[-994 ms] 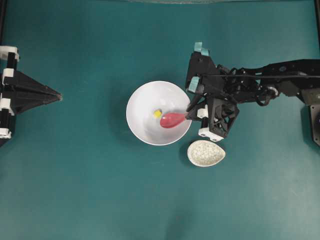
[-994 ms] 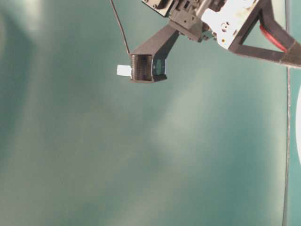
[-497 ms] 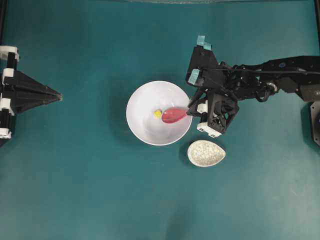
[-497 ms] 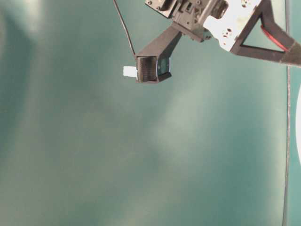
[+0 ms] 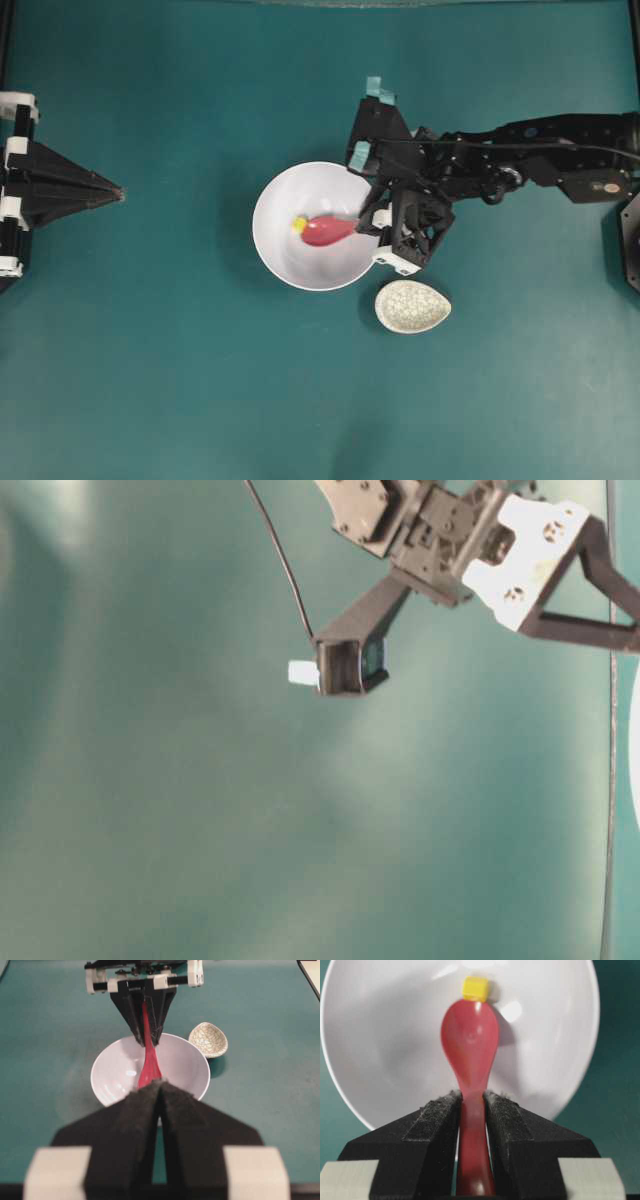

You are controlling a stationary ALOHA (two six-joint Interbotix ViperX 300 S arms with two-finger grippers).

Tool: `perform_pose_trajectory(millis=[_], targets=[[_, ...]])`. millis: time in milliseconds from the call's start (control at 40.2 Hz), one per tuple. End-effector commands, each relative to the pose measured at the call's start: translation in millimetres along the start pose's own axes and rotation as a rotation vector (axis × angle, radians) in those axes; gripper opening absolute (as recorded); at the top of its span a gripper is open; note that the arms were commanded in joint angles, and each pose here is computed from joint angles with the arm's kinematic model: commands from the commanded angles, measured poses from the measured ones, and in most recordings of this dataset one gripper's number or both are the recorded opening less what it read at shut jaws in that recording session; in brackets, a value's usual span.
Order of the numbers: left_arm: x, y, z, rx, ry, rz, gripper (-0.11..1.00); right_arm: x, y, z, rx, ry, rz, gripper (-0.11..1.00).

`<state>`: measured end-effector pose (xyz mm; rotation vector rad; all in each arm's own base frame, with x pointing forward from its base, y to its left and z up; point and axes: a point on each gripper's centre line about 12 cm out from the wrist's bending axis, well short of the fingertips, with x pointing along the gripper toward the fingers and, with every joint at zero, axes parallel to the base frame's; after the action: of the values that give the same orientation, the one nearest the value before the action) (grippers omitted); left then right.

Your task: Scoop the yellow hexagonal prism block from the bowl with a spoon using the right arm.

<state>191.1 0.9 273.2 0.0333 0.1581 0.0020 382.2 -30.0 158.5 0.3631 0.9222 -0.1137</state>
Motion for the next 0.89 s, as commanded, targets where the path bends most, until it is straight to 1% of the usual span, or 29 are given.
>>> perform_pose_trajectory(millis=[0, 124, 323, 596, 870], targets=[[1, 1, 10, 0.004, -0.026, 0.002, -0.01, -3, 3, 14, -0.010, -0.040, 0.005, 0.24], [1, 1, 10, 0.004, -0.024, 0.002, -0.01, 1, 3, 19, -0.020, -0.054, -0.001, 0.24], [1, 1, 10, 0.004, -0.026, 0.002, -0.01, 1, 1, 26, -0.029, -0.107, -0.010, 0.24], [1, 1, 10, 0.006, -0.026, 0.002, -0.01, 0, 1, 31, -0.052, -0.155, -0.020, 0.24], [1, 1, 10, 0.004, -0.026, 0.002, -0.01, 0, -3, 35, -0.052, -0.184, -0.030, 0.24]])
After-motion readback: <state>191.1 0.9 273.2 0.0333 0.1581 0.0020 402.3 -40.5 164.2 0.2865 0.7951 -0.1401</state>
